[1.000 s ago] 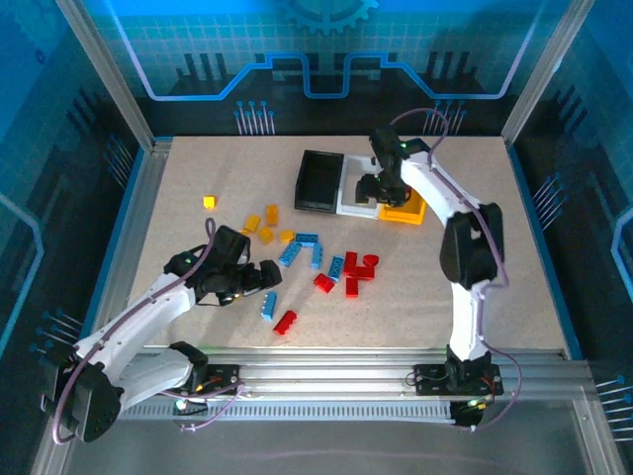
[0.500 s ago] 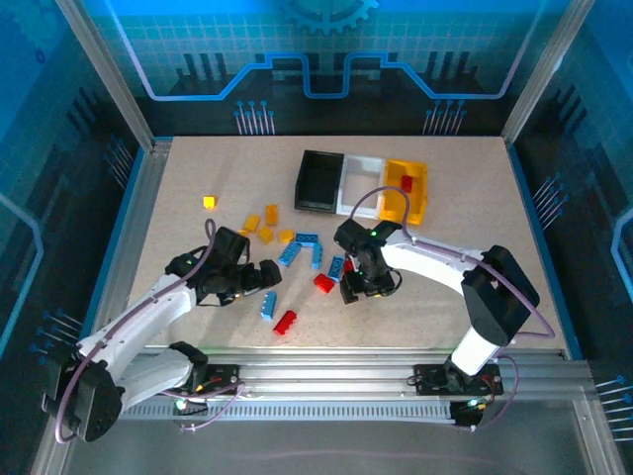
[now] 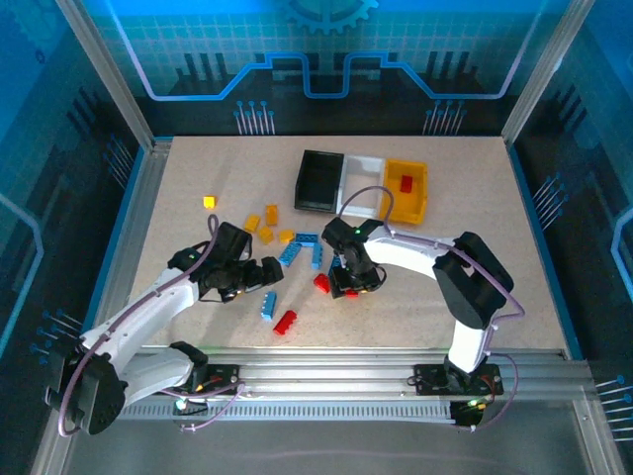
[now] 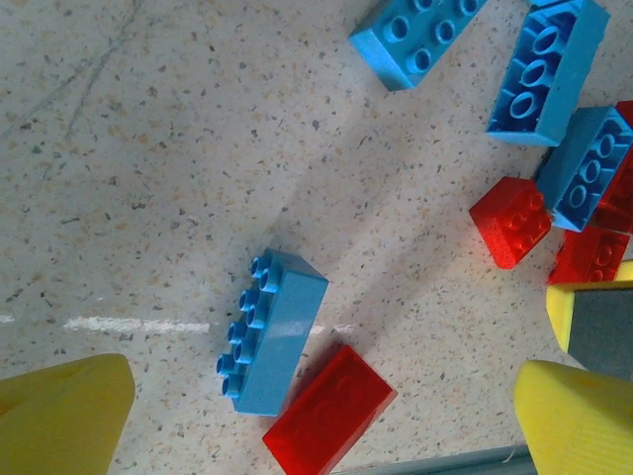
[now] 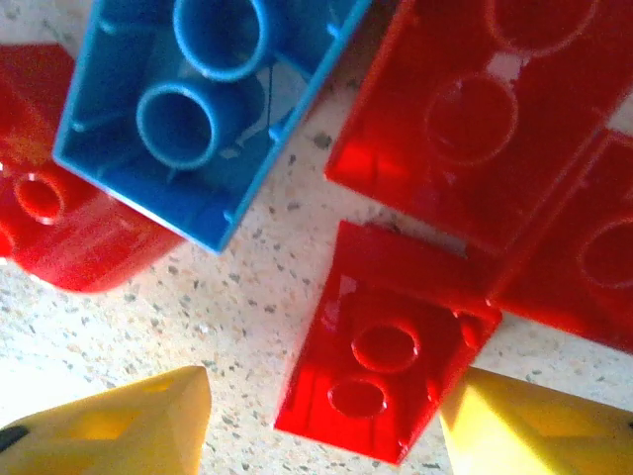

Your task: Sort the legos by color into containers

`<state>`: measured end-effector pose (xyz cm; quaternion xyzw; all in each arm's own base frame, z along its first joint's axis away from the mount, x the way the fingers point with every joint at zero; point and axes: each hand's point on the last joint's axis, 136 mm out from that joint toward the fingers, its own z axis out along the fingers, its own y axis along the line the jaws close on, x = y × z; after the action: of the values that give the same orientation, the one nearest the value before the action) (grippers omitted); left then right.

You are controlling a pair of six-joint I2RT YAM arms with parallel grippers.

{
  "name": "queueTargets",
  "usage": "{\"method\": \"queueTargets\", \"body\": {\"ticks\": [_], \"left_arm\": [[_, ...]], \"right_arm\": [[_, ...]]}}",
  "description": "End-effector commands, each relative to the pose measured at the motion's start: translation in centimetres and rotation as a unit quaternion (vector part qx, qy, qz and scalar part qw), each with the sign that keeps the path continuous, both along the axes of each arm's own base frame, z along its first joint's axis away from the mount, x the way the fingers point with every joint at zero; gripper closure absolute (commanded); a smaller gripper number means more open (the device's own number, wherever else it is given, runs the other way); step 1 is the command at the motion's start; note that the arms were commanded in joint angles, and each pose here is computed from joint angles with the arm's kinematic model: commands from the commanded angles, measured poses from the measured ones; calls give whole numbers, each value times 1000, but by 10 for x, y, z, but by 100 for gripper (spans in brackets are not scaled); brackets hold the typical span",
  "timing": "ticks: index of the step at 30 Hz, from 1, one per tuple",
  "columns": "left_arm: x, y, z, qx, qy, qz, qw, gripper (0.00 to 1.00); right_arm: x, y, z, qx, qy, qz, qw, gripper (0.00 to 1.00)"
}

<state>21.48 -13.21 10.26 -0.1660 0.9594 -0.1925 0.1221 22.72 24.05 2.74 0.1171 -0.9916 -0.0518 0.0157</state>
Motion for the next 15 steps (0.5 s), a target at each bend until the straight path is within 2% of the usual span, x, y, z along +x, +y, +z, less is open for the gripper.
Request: {"method": "queueTargets", "body": {"ticks": [1, 3, 9, 15], "left_arm": [[-6, 4, 6, 3, 1, -6, 1000, 1], [-8, 7, 5, 4, -1, -3, 1000, 1], [-8, 6, 0, -1, -2, 5, 1000, 1], [-2, 3, -2, -7, -5, 10, 1000, 1]], "right_arm": [[6, 4, -2, -13, -4, -5, 1000, 39], [6, 3, -3, -17, -3, -4, 1000, 43], [6, -3, 4, -27, -12, 2, 1000, 65], [4, -7, 21, -25, -21, 9, 999, 67]]}}
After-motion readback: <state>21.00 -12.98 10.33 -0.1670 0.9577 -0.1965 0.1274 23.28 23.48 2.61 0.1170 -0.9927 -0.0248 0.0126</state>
